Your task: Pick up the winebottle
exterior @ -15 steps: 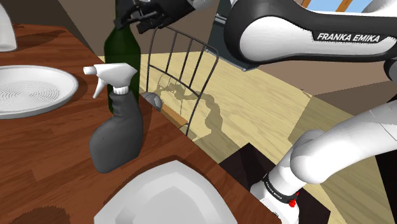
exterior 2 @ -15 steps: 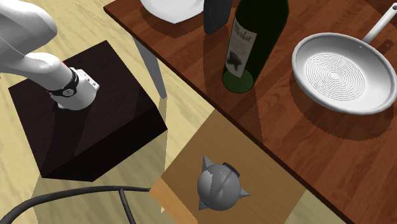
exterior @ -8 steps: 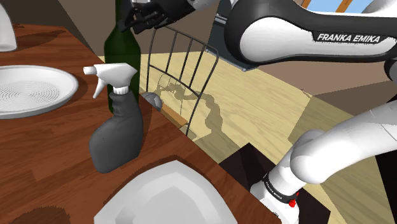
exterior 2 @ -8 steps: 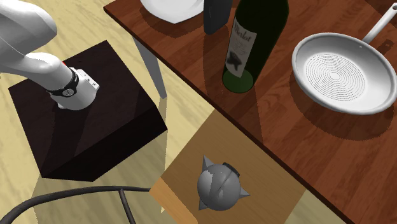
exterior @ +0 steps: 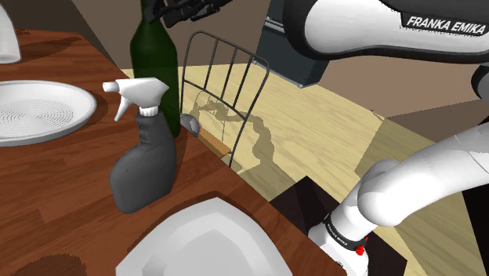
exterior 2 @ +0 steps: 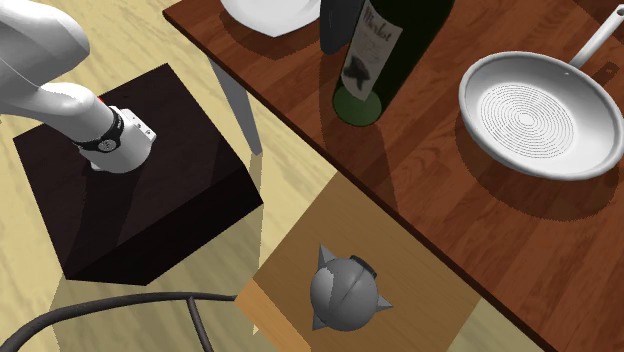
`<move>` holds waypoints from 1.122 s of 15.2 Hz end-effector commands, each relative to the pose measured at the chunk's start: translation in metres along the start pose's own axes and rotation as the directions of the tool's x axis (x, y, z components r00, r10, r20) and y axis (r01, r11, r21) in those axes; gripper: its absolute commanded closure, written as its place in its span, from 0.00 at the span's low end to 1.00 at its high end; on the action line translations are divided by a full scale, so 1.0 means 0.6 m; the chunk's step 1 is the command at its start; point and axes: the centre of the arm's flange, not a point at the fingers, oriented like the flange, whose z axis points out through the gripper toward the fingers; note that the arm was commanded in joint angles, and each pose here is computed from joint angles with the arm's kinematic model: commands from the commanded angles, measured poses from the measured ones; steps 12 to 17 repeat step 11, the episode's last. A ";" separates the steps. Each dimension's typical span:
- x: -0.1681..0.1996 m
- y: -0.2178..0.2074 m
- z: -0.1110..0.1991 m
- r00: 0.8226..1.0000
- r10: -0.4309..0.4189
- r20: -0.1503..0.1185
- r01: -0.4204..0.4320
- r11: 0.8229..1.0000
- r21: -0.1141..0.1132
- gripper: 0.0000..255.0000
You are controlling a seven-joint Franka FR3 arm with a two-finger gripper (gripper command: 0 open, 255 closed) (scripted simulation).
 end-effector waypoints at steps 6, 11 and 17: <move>0.046 -0.006 -0.038 1.000 0.000 0.000 0.000 1.000 0.000 1.00; 0.067 -0.010 -0.056 1.000 0.000 0.000 0.000 1.000 0.000 1.00; 0.067 -0.010 -0.056 1.000 0.000 0.000 0.000 1.000 0.000 1.00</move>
